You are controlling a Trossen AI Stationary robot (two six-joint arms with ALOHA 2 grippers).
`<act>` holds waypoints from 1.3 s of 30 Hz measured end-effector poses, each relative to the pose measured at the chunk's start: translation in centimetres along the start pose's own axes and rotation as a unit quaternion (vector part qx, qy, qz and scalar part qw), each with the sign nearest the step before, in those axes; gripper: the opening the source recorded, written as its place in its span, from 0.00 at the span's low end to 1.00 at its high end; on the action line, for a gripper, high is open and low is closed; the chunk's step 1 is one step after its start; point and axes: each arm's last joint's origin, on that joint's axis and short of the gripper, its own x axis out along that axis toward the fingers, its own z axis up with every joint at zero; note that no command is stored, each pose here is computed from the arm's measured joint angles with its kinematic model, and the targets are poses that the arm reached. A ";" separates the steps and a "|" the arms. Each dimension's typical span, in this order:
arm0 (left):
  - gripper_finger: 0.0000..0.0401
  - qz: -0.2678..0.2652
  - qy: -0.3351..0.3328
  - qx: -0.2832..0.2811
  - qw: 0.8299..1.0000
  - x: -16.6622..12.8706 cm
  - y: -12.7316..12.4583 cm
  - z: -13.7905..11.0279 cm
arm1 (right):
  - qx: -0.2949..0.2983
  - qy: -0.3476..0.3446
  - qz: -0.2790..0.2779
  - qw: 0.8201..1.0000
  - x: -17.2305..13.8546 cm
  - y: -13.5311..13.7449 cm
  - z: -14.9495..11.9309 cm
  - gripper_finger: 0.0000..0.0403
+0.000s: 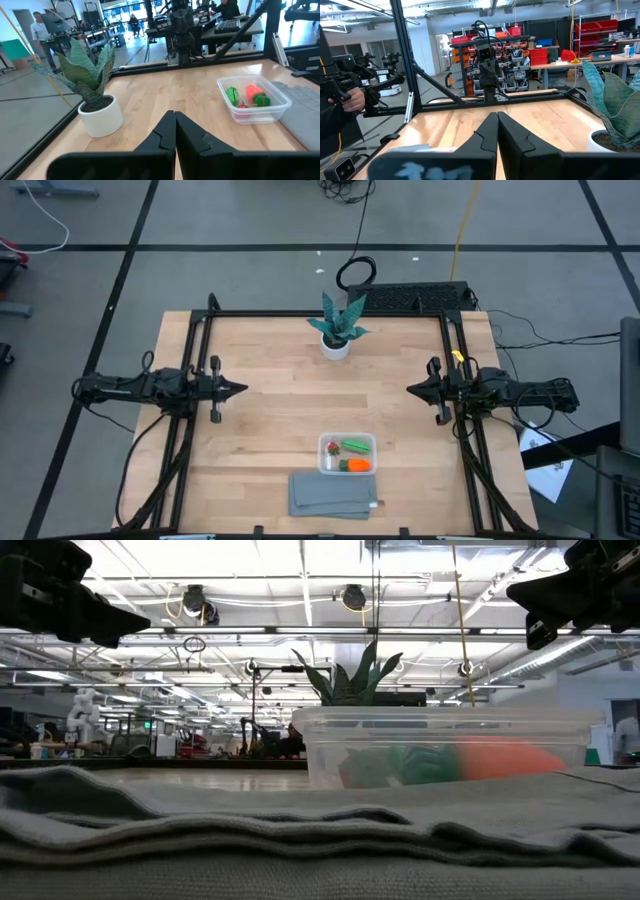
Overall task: Pick and placing Produce into tupperware
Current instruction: Return to Home Position
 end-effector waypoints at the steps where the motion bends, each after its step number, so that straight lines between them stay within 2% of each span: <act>1: 0.00 0.000 0.000 -0.002 1.000 0.0 0.0 0.0 | 0.000 0.000 0.000 1.000 0.0 0.0 0.0 0.00; 20: 0.00 0.000 0.000 -0.011 1.000 0.0 0.0 0.0 | 0.003 0.000 0.000 1.000 0.0 0.0 0.0 0.00; 28: 0.04 0.000 -0.003 -0.017 1.000 0.0 0.0 0.1 | 0.000 0.000 0.000 1.000 0.0 0.0 0.0 0.00; 39: 0.02 0.000 -0.005 -0.036 0.999 0.0 0.0 0.1 | 0.000 0.000 0.000 1.000 0.0 0.0 0.0 0.00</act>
